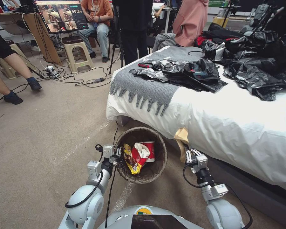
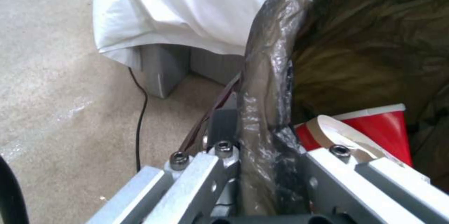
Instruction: Pick up the trash bin, then pick up the garbage from the floor and place it into the trash bin.
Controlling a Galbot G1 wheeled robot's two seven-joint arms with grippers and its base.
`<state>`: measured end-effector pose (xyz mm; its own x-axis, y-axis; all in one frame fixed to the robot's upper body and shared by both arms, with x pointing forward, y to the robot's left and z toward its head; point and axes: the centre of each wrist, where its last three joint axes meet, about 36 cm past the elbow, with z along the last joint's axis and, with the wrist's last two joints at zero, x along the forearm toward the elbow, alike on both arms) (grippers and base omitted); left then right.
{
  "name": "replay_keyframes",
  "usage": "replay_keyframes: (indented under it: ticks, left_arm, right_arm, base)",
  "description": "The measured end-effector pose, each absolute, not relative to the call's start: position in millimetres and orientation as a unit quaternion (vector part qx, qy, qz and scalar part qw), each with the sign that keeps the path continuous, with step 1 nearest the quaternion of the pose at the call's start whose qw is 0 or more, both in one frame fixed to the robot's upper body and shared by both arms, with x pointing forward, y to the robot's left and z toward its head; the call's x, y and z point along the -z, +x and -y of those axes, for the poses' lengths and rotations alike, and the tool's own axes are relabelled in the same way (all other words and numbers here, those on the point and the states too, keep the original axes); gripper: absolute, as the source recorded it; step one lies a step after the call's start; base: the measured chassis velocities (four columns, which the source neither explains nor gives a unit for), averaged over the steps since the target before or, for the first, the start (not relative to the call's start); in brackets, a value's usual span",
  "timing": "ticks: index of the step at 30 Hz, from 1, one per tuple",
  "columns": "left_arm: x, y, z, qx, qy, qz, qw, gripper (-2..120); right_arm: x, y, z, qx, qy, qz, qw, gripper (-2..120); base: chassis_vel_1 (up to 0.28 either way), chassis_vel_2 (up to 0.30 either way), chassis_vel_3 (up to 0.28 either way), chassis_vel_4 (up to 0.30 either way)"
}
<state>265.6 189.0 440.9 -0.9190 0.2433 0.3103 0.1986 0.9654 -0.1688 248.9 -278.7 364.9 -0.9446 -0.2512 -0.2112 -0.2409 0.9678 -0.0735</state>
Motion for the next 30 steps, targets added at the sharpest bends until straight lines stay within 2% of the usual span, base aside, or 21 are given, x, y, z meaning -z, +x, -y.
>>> replay_keyframes:
  ticks: [1, 4, 11, 20, 30]
  left_arm:
    - [-440.9, 265.6, -189.0, -0.067, -0.113, 0.977, 0.167, 0]
    - [-440.5, 265.7, -188.5, -0.067, -0.113, 0.977, 0.168, 0]
    - [-439.5, 265.7, -188.0, -0.067, -0.114, 0.976, 0.17, 0]
    - [-438.0, 265.7, -186.1, -0.068, -0.116, 0.976, 0.172, 0]
    - [-437.0, 265.1, -183.7, -0.068, -0.119, 0.975, 0.174, 0]
  right_arm:
    - [-364.9, 248.9, 278.7, 0.023, -0.125, -0.986, 0.11, 0]
    - [-391.1, 250.3, 267.6, -0.025, -0.175, -0.969, 0.17, 0]
    - [-417.5, 254.7, 248.9, -0.087, -0.28, -0.93, 0.222, 0]
    - [-419.9, 249.9, 233.4, -0.108, -0.349, -0.912, 0.189, 0]
    - [-399.2, 244.3, 226.2, -0.107, -0.358, -0.915, 0.152, 0]
  base:
    - [0.0, 0.0, 0.0, 0.0]
    - [0.0, 0.0, 0.0, 0.0]
    - [0.0, 0.0, 0.0, 0.0]
    - [0.0, 0.0, 0.0, 0.0]
    - [0.0, 0.0, 0.0, 0.0]
